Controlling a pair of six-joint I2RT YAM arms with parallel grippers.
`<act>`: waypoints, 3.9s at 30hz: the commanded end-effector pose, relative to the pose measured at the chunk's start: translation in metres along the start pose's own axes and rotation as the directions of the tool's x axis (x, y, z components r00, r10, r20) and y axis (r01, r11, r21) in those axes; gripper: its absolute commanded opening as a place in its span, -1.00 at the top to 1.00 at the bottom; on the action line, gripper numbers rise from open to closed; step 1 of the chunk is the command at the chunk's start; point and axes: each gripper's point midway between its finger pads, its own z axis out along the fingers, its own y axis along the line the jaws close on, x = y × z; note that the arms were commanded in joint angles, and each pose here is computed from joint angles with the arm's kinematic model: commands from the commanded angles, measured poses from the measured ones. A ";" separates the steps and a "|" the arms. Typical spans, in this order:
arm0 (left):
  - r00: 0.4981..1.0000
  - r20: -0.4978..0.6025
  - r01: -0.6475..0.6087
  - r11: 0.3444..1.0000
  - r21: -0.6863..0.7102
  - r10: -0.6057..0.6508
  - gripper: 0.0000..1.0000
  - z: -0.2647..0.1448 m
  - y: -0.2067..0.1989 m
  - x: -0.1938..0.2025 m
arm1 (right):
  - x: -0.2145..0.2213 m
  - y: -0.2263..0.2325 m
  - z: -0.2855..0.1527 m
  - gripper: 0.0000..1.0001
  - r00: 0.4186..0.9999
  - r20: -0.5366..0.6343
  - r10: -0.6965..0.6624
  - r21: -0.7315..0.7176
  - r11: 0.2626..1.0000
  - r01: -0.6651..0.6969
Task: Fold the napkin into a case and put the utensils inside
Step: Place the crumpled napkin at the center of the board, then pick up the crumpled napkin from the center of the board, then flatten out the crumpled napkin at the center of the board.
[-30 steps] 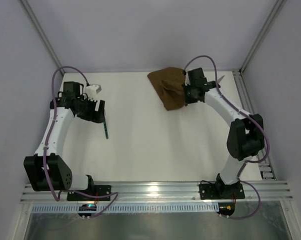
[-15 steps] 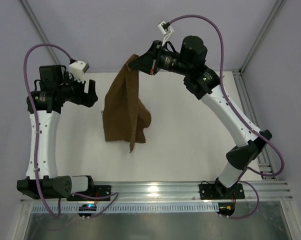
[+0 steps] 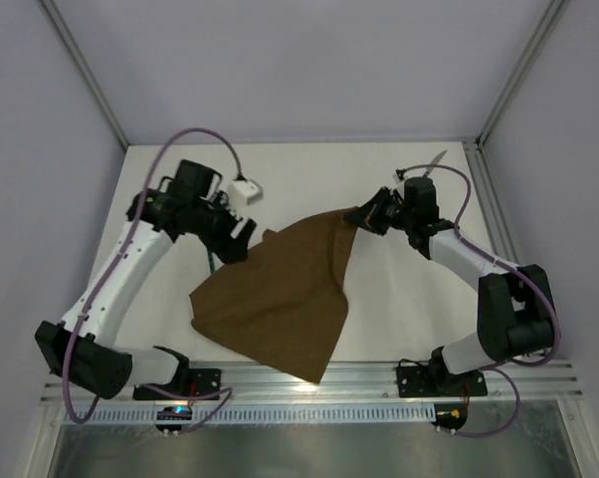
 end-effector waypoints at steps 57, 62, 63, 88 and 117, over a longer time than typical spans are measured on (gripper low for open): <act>0.641 -0.283 -0.616 0.699 0.363 0.713 -0.57 0.164 -0.129 0.152 | 0.044 -0.130 -0.094 0.93 0.995 0.091 -0.043 0.280 0.960 0.016; 0.640 -0.286 -0.585 0.693 0.420 0.713 -0.53 0.169 -0.137 0.164 | 0.041 -0.129 -0.094 0.93 0.994 0.100 -0.049 0.284 0.959 0.019; 0.633 -0.297 -0.582 0.692 0.427 0.715 -0.49 0.170 -0.137 0.167 | 0.039 -0.128 -0.095 0.92 0.993 0.102 -0.054 0.282 0.959 0.023; 0.925 -0.149 -0.369 0.920 -0.132 0.350 1.00 0.079 -0.021 -0.003 | -0.028 0.010 -0.146 0.93 0.931 0.188 -0.312 0.185 0.943 0.278; 0.890 0.276 -0.125 0.777 -0.617 0.363 1.00 -0.155 0.034 -0.152 | -0.090 0.183 -0.192 0.93 0.861 0.435 -0.262 -0.178 0.913 0.368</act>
